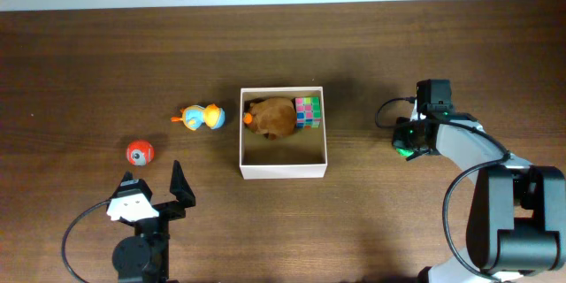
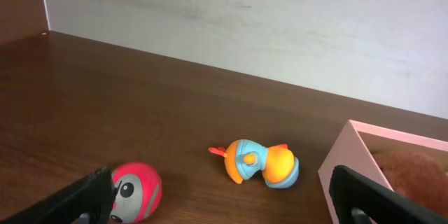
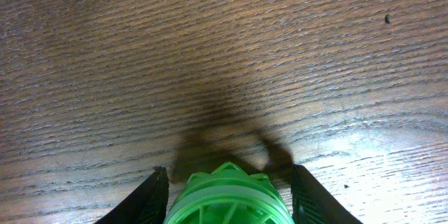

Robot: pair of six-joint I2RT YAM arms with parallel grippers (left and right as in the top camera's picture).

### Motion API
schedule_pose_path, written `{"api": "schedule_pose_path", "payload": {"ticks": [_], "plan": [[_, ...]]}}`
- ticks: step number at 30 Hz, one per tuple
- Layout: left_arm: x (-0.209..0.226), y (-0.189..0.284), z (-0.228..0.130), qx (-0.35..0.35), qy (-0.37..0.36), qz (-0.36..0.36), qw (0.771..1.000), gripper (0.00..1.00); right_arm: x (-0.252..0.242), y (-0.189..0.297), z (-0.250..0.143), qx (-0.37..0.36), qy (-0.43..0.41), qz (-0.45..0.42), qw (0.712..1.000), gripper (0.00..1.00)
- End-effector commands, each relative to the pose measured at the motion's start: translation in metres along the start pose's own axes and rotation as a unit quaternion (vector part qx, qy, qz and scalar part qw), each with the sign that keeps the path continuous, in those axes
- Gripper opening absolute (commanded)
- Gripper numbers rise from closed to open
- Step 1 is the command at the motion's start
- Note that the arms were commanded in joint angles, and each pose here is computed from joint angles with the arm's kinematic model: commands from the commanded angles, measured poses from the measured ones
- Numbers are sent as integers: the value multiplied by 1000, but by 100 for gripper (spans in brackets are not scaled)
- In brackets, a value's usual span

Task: Pack container
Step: 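Close the right gripper on the green spiky ball, then lift the green ball and carry it over the box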

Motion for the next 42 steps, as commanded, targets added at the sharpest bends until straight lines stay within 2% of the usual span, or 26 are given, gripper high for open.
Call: {"api": "schedule_pose_path", "payload": {"ticks": [1,12,20,23,31,42], "plan": [[0,0,-1,0,-6,-5,1000,99,1,-2,-1,5,2,12,1000,43],[0,0,-1,0,-6,-5,1000,99,16,35,32,-27,7,88,996,42],[0,0,-1,0,-6,-5,1000,99,41,86,50,-51,78,220,971,42],[0,0,-1,0,-6,-5,1000,99,54,105,51,-64,108,242,962,42],[0,0,-1,0,-6,-5,1000,99,97,154,38,-116,196,288,930,38],[0,0,-1,0,-6,-5,1000,99,167,169,0,-111,297,323,892,38]]}}
Point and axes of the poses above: each gripper's point midway between its finger pads, its own y axis back along the fingers, its own x axis along the line the jaws close on, z = x × y, the point moved 10 cm from there along y, back along the fingers, and after that the axes turned 2 degrees about y, right-handed, at the moved point
